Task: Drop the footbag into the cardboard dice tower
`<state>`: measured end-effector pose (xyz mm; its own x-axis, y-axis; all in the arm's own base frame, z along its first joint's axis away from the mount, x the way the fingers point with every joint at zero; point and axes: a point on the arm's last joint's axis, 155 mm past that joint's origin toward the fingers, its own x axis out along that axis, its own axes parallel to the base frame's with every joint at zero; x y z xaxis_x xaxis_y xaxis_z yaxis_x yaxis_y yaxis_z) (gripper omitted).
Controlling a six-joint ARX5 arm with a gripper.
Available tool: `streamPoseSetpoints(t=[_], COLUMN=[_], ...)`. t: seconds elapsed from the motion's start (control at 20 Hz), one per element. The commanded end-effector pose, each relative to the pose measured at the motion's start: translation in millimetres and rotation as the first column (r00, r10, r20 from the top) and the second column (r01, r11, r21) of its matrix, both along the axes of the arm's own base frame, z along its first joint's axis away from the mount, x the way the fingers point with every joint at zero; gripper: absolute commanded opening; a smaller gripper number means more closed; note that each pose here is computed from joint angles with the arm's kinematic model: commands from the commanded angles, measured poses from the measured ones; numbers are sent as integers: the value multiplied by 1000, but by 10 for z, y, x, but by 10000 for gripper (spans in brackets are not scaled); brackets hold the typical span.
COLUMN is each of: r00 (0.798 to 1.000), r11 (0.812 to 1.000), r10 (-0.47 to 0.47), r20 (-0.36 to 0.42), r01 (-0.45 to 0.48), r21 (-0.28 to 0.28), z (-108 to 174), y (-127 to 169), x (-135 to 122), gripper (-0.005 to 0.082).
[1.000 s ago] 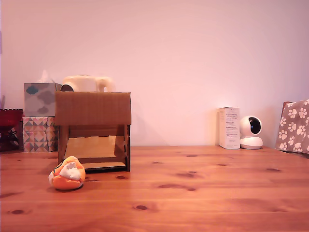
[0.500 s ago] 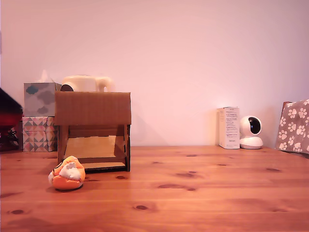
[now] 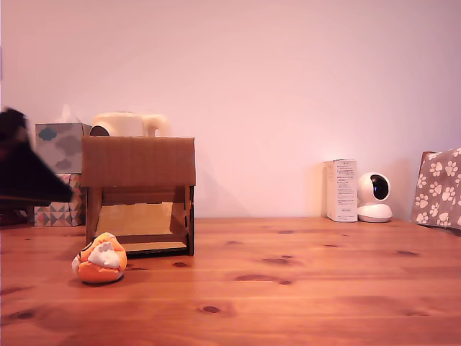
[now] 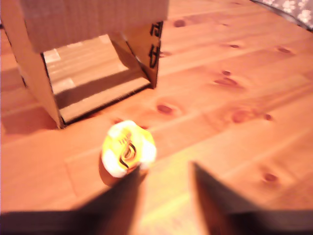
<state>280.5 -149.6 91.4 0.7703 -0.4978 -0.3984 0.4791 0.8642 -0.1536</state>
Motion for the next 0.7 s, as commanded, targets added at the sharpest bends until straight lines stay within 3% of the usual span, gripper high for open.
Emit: streamPoseSetpoints(t=[0.0, 0.5, 0.65], r00=[999, 999, 1000], r11=[1000, 999, 997], r10=[7, -6, -17], r20=[37, 41, 14], r01=[-7, 4, 16], r21=[7, 42, 77], z=[46, -237, -362], y=[-6, -106, -162], x=[81, 338, 472], gripper=[742, 742, 742])
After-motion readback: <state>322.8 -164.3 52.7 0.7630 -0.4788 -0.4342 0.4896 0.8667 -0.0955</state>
